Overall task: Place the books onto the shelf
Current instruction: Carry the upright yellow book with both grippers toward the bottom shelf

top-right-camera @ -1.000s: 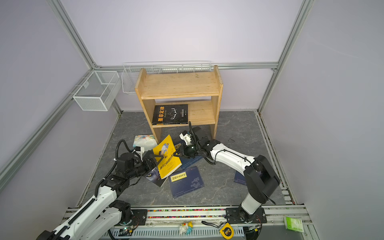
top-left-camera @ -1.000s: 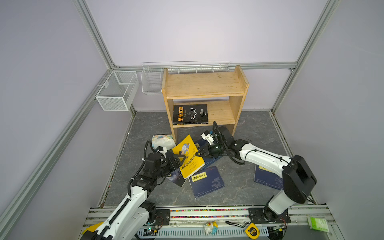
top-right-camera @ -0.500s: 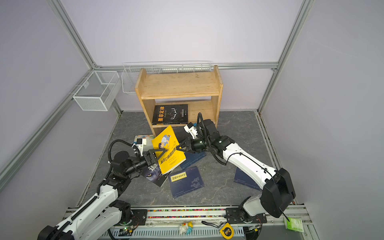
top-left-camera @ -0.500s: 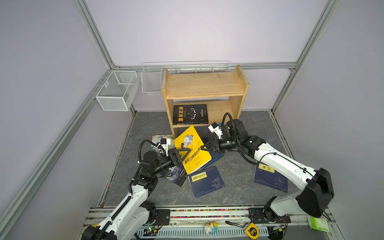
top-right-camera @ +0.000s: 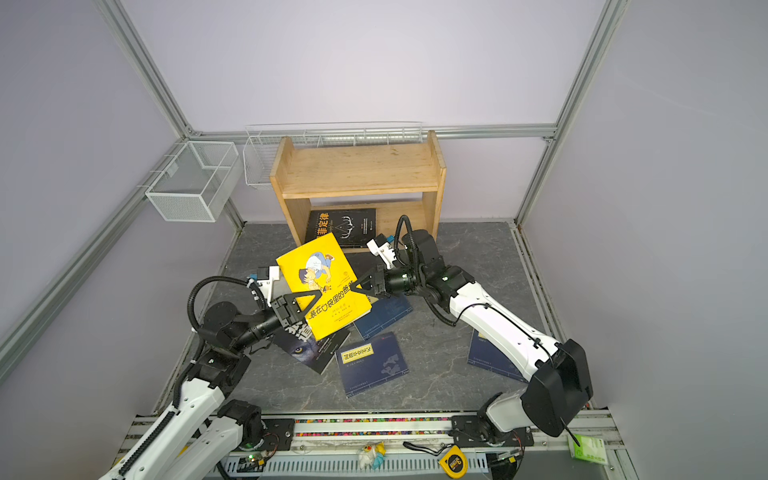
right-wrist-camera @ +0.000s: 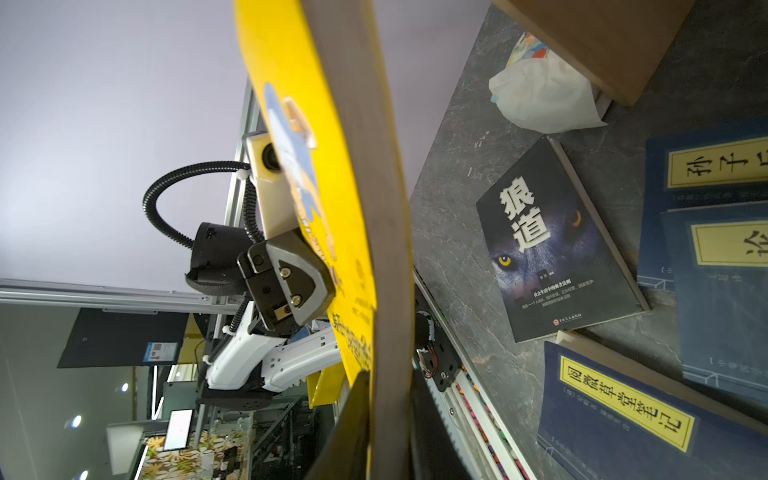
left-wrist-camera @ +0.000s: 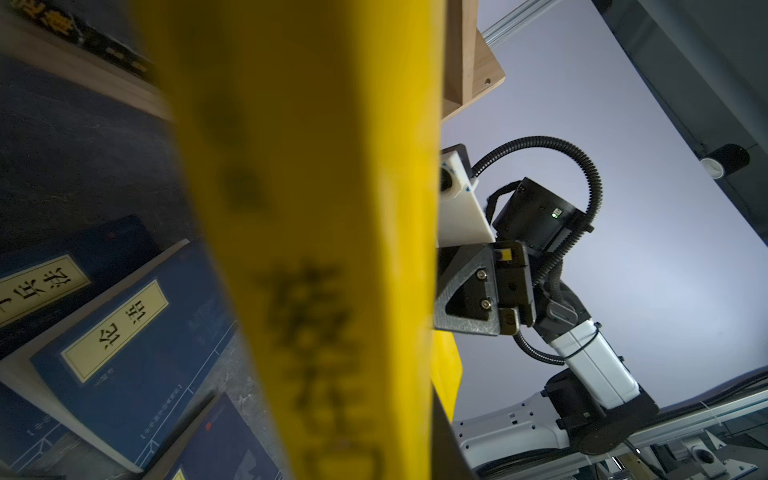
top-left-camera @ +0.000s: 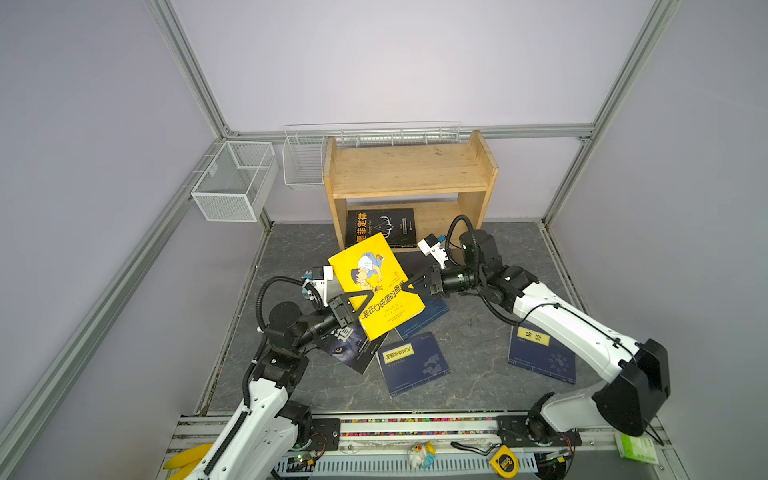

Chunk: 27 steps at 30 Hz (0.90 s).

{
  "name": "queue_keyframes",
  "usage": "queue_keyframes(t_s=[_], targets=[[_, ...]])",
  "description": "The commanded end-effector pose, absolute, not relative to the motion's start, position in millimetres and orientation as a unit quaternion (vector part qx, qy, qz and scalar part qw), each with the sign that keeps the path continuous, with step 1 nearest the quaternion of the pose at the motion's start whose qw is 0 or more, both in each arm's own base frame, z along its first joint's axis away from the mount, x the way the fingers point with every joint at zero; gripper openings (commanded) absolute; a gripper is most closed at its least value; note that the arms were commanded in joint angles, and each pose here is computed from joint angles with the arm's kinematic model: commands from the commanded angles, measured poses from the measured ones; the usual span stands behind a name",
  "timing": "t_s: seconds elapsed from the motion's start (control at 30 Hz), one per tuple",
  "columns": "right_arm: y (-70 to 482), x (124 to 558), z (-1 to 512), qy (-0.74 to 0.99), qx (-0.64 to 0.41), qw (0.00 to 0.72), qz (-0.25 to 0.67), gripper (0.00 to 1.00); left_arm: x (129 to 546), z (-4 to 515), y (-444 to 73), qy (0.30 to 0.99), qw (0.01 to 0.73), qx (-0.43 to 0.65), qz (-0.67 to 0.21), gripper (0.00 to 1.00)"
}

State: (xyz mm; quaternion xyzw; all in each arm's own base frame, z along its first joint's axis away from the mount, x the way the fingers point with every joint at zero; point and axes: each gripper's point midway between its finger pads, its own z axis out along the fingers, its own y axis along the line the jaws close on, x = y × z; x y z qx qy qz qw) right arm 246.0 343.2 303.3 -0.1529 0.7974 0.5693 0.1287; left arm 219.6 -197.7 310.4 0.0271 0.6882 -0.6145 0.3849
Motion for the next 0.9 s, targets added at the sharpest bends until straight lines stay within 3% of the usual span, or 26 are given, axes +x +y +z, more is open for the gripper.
queue_keyframes(t_s=[0.0,0.03,0.1,0.47,0.67,0.87], targets=[[334,271,323,0.79,-0.141,0.192,0.565,0.48,218,335,-196,0.681,0.43,0.043,-0.591,0.07],[330,278,322,0.793,-0.131,0.199,0.561,0.59,219,338,-197,0.682,0.434,0.04,-0.587,0.05],[322,289,319,0.798,-0.114,0.211,0.553,0.67,224,344,-200,0.684,0.441,0.027,-0.581,0.0],[264,312,308,0.804,-0.046,0.279,0.523,0.98,287,358,-212,0.66,0.452,-0.116,-0.588,0.0],[258,302,302,0.78,-0.016,0.279,0.56,0.98,301,387,-228,0.606,0.446,-0.129,-0.646,0.0],[262,290,294,0.752,0.002,0.263,0.604,0.99,309,391,-234,0.614,0.452,-0.149,-0.63,0.0]])
